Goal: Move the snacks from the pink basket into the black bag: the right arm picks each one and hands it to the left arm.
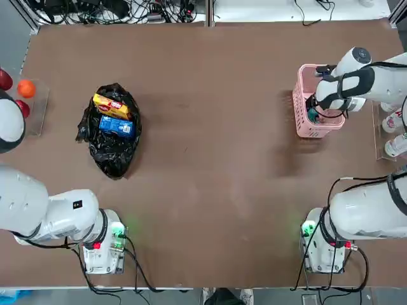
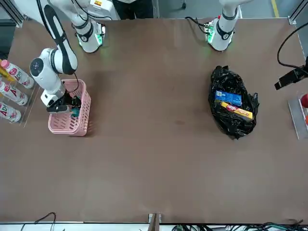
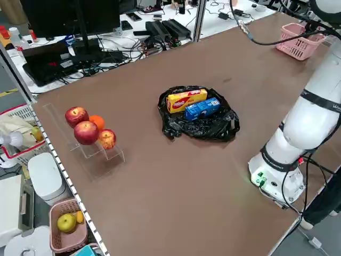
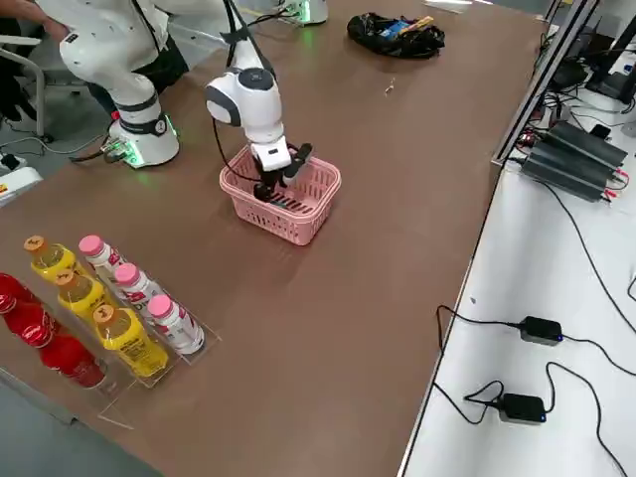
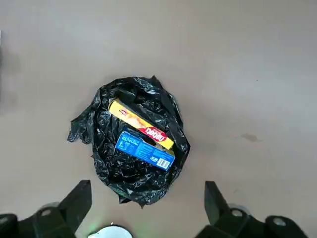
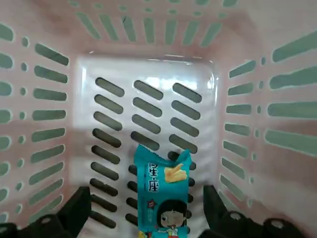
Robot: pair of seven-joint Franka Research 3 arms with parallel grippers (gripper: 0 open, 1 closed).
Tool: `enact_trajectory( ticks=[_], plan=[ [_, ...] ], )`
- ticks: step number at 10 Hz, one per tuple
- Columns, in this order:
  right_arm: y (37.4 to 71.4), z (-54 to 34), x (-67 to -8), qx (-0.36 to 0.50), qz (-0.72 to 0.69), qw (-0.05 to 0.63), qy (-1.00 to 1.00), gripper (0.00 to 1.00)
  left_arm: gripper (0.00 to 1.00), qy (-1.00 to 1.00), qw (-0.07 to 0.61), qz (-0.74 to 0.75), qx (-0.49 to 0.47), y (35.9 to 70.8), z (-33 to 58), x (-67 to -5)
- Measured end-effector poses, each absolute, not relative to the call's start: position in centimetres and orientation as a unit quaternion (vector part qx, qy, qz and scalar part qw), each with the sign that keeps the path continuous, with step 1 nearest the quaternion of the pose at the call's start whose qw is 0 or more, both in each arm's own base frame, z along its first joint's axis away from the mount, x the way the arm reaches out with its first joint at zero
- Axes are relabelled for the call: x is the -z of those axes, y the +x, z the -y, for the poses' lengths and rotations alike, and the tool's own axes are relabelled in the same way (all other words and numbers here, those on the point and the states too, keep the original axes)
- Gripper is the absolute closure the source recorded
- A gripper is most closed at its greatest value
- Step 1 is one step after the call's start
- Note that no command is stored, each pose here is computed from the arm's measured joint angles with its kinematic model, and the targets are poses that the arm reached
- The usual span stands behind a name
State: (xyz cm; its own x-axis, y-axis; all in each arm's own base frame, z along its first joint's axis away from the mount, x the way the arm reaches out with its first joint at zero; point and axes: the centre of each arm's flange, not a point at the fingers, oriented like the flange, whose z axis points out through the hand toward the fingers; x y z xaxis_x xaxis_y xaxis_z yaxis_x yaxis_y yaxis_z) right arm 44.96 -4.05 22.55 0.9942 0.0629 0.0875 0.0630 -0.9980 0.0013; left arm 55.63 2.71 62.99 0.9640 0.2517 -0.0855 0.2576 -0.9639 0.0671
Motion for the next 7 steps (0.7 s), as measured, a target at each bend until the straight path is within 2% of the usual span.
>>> enact_trajectory(
  ticks=[2,7],
  plan=[
    [45.0,3.6,-21.6,0.048,0.036,0.000,-0.998,0.00,0.00,0.996,-0.008,-0.085,0.035,55.7,1.3,-63.0],
    [45.0,2.6,-19.7,0.055,0.048,-0.001,-0.997,0.00,0.00,0.996,-0.012,-0.079,0.034,55.6,1.0,-63.0]
  ],
)
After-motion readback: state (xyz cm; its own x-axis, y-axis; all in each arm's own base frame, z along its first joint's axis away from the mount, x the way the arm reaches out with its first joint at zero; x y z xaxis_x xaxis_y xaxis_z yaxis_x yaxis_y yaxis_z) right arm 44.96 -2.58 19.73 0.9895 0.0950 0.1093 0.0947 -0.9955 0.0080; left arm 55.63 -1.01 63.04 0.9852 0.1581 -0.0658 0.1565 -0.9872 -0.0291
